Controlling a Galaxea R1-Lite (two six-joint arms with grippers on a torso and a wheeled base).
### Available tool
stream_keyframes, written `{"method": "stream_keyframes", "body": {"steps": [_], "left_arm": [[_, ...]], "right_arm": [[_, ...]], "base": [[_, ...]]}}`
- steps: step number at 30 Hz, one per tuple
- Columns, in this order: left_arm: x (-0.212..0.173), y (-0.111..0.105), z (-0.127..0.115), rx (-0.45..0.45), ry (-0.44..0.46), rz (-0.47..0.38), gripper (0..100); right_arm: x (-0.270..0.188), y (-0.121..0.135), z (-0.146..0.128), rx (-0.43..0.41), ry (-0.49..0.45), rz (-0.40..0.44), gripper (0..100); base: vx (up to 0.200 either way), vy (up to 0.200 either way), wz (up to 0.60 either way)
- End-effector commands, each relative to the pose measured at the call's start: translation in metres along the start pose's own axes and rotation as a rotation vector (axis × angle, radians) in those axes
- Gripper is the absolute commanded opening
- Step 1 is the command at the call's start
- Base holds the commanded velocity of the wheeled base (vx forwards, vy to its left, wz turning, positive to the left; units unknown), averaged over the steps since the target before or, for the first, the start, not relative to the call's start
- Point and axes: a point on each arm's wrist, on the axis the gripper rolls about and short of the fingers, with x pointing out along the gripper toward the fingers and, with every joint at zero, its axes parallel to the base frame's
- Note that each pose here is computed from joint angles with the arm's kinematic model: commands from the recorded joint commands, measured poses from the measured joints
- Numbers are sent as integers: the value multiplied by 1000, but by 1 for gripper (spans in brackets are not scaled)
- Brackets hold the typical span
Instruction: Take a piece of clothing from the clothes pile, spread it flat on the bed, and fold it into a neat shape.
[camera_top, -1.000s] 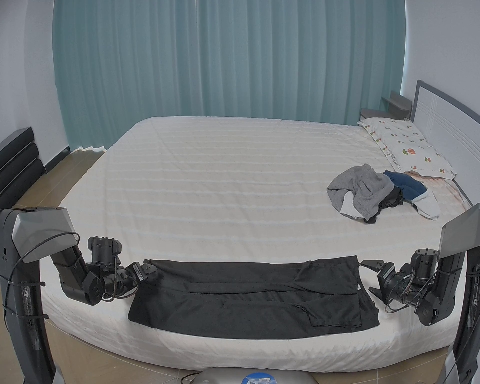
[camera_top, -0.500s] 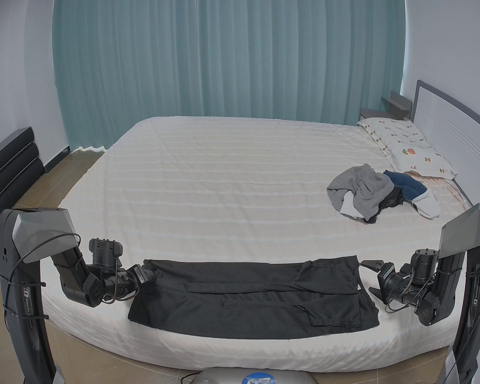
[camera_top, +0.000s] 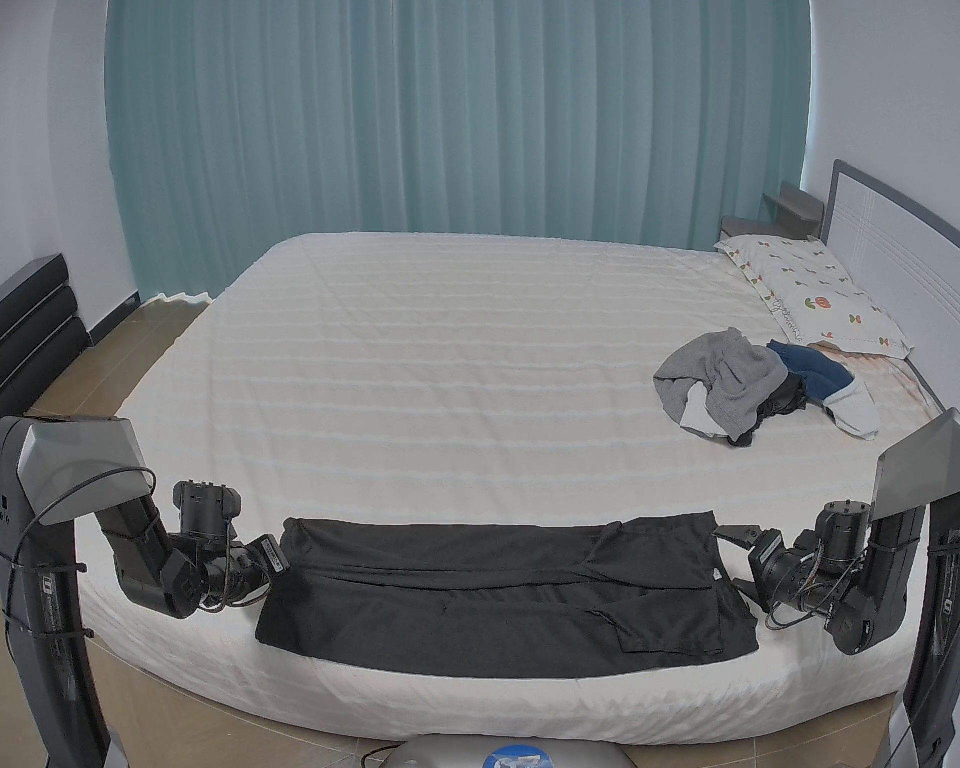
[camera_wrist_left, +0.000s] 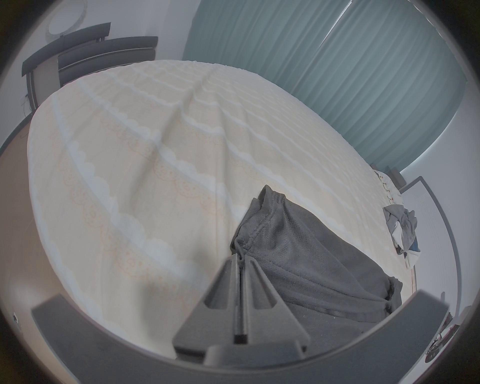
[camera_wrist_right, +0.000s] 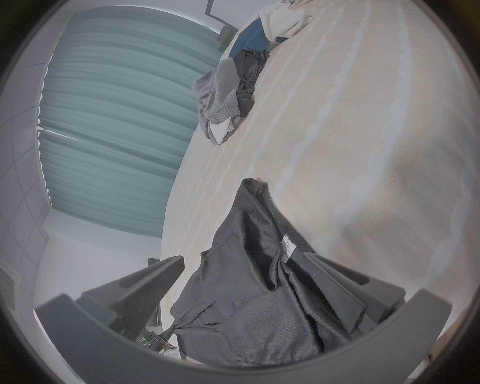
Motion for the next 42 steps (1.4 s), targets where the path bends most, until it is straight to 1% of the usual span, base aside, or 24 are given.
{"method": "stream_keyframes", "body": {"steps": [1, 9, 11, 12, 14, 16, 18, 19, 22, 25, 26, 27, 29, 30, 34, 37, 41, 42], "left_arm": [[-2, -1, 0, 1, -1, -1, 0], [1, -1, -1, 2, 2, 0, 0], [1, -1, 0, 1, 0, -3, 0], [1, -2, 1, -1, -3, -6, 0], [2, -2, 1, -2, -4, -8, 0], [2, -2, 2, -7, -7, -9, 0], [2, -1, 2, -8, -8, -8, 0], [2, -1, 3, -8, -9, -9, 0], [2, -2, 3, -10, -10, -10, 0], [2, -2, 3, -8, -11, -11, 0], [2, -2, 3, -8, -11, -11, 0], [3, -2, 4, -7, -24, -19, 0], [3, -2, 4, -7, -31, -22, 0], [5, -1, 3, -4, -41, -25, 0], [8, 0, 2, -4, -46, -27, 0], [8, 0, 2, -4, -48, -28, 0], [7, 0, 2, -6, -49, -29, 0], [6, 0, 3, -7, -52, -31, 0]], "right_arm": [[1, 0, -1, -3, -1, 5, 100], [2, 2, 1, -9, -5, 13, 100], [1, 9, 3, -35, -18, 38, 100], [0, 17, 2, -59, -23, 62, 100], [2, 26, -2, -78, -21, 85, 100], [7, 30, -13, -97, -22, 74, 100], [10, 30, -16, -104, -31, 63, 100], [14, 27, -19, -106, -40, 46, 100], [22, 19, -32, -113, -14, 2, 100], [22, 19, -36, -127, -35, -20, 100], [22, 19, -36, -127, -35, -20, 100], [20, 23, -37, -135, -64, -25, 100], [18, 28, -37, -139, -75, -16, 100], [12, 37, -36, -145, -90, 7, 100], [2, 44, -43, -158, -70, 19, 100], [0, 47, -44, -162, -74, 28, 100], [2, 44, -51, -165, -47, 8, 100], [5, 39, -53, -166, -35, -7, 100]], "base": [[0, 0, 0], [0, 0, 0], [0, 0, 0], [0, 0, 0], [0, 0, 0], [0, 0, 0], [0, 0, 0], [0, 0, 0], [0, 0, 0], [0, 0, 0], [0, 0, 0], [0, 0, 0], [0, 0, 0], [0, 0, 0], [0, 0, 0], [0, 0, 0], [0, 0, 0], [0, 0, 0]]}}
